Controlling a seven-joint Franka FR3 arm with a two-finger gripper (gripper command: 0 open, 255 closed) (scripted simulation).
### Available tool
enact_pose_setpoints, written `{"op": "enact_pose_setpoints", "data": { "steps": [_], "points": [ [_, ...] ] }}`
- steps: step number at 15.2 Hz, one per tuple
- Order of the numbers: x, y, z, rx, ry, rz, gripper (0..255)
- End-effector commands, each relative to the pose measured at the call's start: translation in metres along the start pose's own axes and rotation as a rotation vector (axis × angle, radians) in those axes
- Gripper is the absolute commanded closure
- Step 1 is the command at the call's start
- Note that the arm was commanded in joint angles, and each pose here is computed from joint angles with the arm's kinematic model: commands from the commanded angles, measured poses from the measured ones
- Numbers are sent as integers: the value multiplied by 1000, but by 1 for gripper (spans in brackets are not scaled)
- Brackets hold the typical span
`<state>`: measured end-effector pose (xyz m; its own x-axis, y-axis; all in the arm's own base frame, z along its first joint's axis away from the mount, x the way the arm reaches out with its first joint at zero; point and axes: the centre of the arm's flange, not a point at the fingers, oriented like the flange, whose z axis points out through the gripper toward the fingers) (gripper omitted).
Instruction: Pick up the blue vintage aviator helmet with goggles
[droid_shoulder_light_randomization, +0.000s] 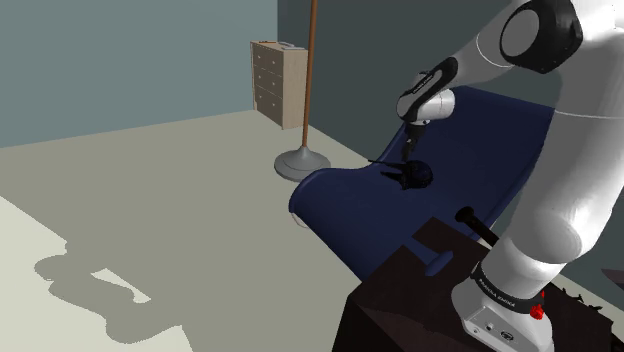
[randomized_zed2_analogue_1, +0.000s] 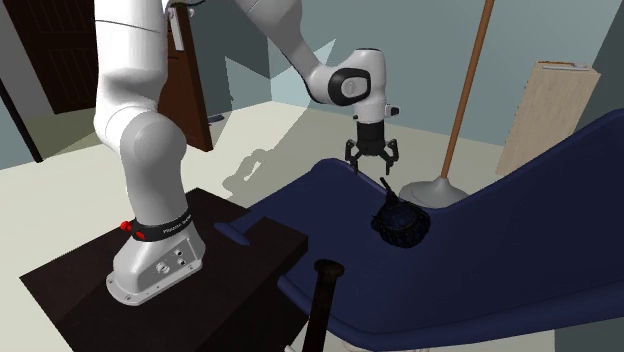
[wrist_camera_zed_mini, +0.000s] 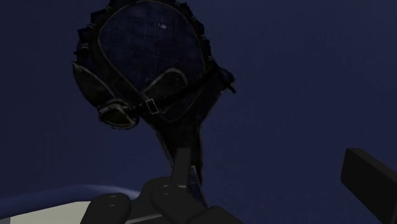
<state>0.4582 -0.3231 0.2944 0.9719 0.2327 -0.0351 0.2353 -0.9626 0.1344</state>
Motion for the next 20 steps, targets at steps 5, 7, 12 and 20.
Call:
{"op": "enact_pose_setpoints", "data": {
  "steps": [5,7,12,20],
  "points": [
    [25,51,53,-14,16,-30,0],
    [31,61,63,-17,19,-36,0],
    [32,58,90,-17,19,-36,0],
    [32,56,103,-17,19,-36,255]
  ]
}}
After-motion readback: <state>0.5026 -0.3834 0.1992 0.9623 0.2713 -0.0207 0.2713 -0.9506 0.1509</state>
